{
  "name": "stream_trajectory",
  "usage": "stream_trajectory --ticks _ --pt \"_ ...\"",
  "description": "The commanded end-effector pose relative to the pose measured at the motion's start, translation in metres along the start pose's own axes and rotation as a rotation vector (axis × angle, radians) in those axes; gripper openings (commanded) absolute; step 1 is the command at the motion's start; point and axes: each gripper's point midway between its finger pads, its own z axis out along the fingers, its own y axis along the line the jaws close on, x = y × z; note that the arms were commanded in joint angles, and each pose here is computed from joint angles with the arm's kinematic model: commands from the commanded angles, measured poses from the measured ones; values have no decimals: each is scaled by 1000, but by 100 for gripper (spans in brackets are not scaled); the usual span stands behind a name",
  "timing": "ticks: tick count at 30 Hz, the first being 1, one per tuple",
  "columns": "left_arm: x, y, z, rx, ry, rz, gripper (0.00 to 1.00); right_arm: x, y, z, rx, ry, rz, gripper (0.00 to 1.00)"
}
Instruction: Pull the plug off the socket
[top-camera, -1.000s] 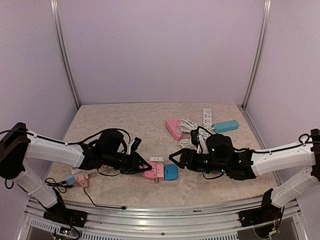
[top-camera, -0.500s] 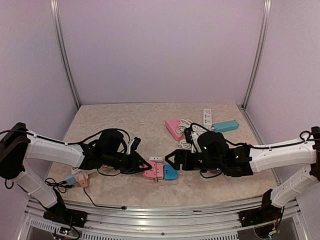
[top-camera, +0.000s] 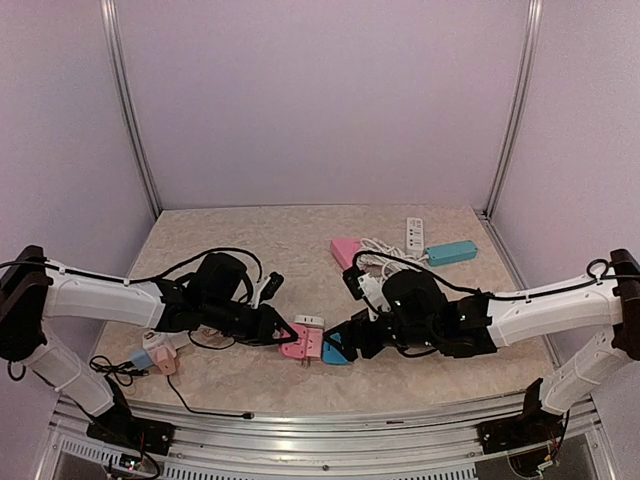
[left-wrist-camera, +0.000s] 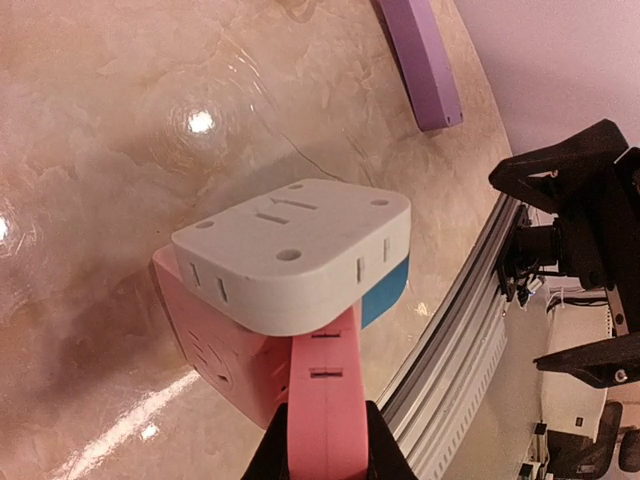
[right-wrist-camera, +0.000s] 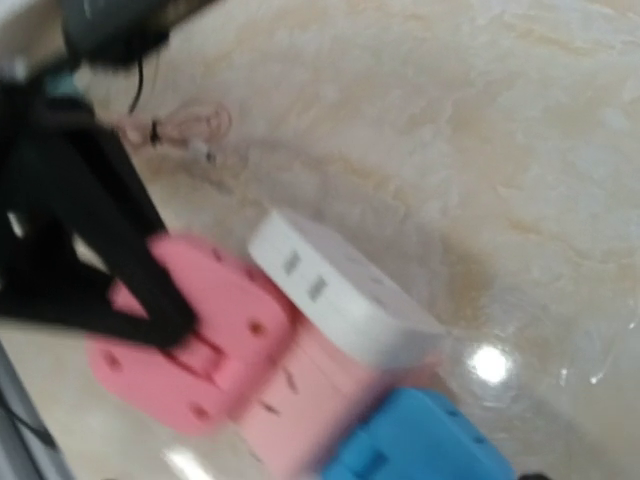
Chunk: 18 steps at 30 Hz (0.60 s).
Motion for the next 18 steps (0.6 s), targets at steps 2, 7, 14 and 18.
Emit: stream_trajectory --ticks 2,7,14,18 --pt "-2 -24 -15 81 9 182 0 7 4 -6 -53 -49 -211 88" --pt "-6 -38 -33 90 -10 287 0 4 10 -9 -58 -48 -286 89" --pt "-21 -76 -60 133 1 407 0 -21 21 -28 -57 -151 -285 94" --pt "-28 -82 -70 90 24 466 0 -45 27 -46 -64 -234 -251 95"
